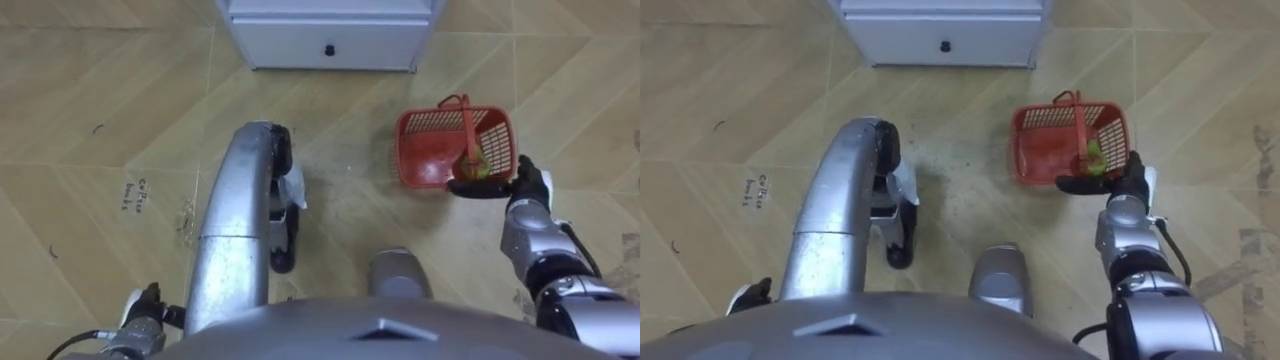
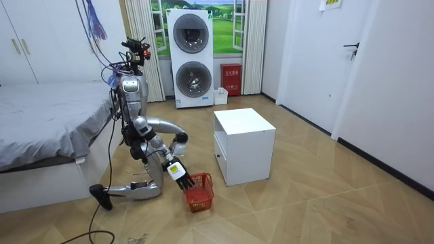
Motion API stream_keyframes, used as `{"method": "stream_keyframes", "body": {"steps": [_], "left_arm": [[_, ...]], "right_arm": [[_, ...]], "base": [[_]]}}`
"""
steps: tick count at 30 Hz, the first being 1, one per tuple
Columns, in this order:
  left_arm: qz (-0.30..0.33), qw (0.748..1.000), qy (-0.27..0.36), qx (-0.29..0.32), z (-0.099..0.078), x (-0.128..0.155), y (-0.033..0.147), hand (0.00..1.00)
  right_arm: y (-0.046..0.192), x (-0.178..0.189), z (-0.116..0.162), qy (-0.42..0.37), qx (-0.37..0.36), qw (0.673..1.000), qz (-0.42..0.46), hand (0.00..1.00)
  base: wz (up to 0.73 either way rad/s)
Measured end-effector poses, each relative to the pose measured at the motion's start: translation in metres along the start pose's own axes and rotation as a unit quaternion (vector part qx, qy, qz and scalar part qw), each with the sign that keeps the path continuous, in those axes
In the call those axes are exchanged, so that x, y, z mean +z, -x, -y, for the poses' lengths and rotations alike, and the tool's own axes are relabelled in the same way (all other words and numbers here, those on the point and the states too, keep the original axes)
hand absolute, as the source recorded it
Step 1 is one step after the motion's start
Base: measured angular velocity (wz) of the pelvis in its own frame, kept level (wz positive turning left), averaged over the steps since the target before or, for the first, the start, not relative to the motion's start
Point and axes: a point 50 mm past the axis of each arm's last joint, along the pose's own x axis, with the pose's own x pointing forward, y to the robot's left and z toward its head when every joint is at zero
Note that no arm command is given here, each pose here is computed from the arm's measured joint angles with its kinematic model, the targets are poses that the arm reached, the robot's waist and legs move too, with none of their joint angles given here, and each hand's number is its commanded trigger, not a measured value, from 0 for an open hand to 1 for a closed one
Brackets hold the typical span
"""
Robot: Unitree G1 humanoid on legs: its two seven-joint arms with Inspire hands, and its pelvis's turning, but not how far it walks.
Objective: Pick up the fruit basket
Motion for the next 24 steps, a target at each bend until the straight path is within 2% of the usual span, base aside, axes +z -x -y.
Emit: {"method": "stream_keyframes", "body": {"steps": [6, 9, 22, 24], "left_arm": [[-0.006, 1.000, -0.020, 0.014, -0.009, -0.008, 0.000, 0.00], [-0.007, 1.000, -0.001, 0.015, -0.009, -0.008, 0.000, 0.00], [-0.021, 1.000, -0.006, 0.004, -0.020, -0.016, 0.000, 0.00], [-0.023, 1.000, -0.003, -0.004, -0.019, -0.017, 0.000, 0.00]], "right_arm": [[-0.007, 0.041, 0.009, -0.007, -0.017, 0.998, 0.054, 0.00], [-0.010, 0.053, 0.020, -0.011, -0.030, 0.997, 0.069, 0.00], [-0.018, 0.050, 0.043, -0.027, -0.027, 0.999, 0.039, 0.00], [-0.021, 0.052, 0.056, -0.043, -0.035, 0.998, 0.028, 0.00]], "base": [[0.00], [0.00], [0.04], [0.06]]}}
